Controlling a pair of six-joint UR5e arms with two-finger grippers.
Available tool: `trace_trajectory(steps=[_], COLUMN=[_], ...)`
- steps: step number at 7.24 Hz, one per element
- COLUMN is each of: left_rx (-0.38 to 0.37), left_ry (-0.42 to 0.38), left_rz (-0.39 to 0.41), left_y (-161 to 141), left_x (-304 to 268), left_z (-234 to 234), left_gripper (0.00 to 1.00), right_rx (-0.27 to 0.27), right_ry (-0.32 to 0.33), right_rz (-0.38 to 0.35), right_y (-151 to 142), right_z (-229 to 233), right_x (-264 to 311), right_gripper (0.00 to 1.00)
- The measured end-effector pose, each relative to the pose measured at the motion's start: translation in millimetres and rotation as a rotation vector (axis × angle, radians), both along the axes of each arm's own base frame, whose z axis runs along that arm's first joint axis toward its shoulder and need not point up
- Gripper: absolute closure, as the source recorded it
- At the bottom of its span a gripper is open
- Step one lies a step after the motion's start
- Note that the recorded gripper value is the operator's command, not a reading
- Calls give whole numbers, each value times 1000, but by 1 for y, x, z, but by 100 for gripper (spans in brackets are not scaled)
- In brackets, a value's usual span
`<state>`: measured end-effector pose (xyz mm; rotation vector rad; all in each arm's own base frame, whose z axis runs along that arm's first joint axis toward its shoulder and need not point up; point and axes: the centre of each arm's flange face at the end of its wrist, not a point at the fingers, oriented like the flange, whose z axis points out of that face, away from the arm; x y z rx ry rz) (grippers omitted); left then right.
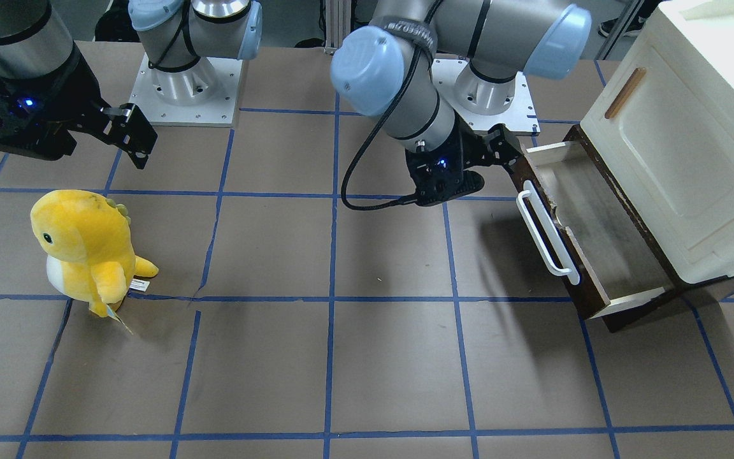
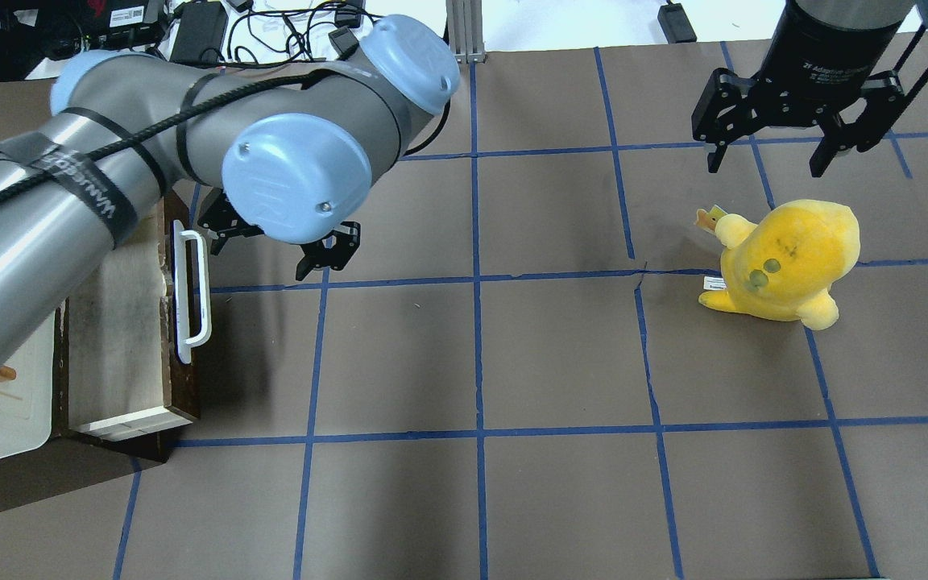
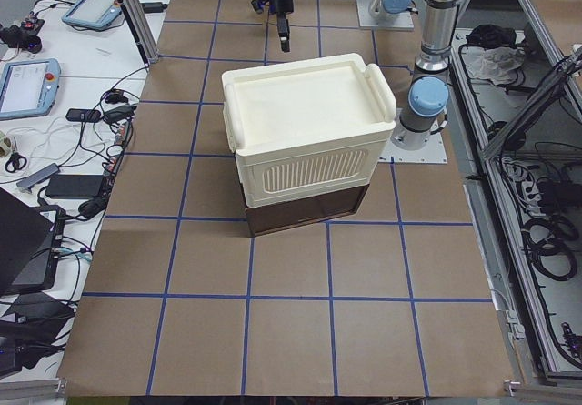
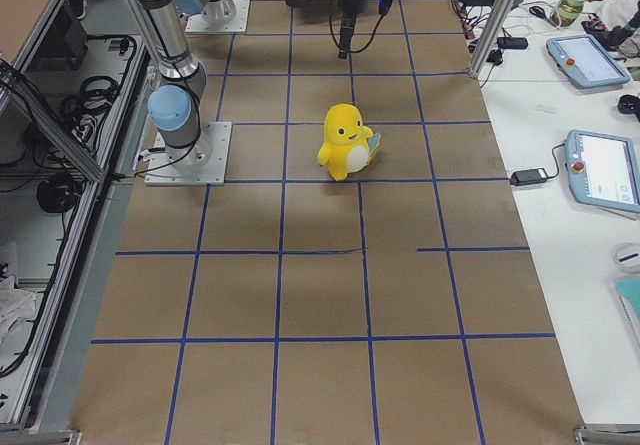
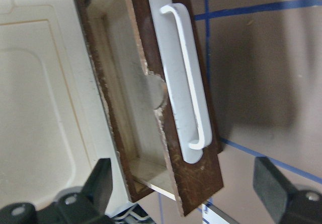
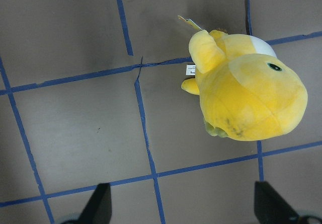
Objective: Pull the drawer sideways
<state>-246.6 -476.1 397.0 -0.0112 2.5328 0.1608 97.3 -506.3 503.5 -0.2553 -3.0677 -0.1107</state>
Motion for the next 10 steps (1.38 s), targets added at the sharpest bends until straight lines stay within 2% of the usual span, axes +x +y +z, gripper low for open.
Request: trace_trajectory(steps=[2, 3, 5, 7, 10], left_rx=[-13, -34, -75, -96, -118], left_ry=[260, 356, 494, 559, 571], left_rz=[-7, -1, 14, 29, 36], left_y=[18, 26, 37, 36, 31], left_x=[29, 46, 81, 106, 112], left_z=[59, 83, 115, 125, 126], left_gripper=[2, 2, 2, 2, 1], right_rx=[0, 0, 0, 0, 0], right_ry=[0, 0, 0, 0, 0], right_rz=[-1, -1, 0, 0, -1], right_y=[0, 0, 0, 0, 0], right_z=[0, 0, 0, 0, 0], right_x=[0, 0, 0, 0, 0], right_gripper=[0, 0, 0, 0, 0])
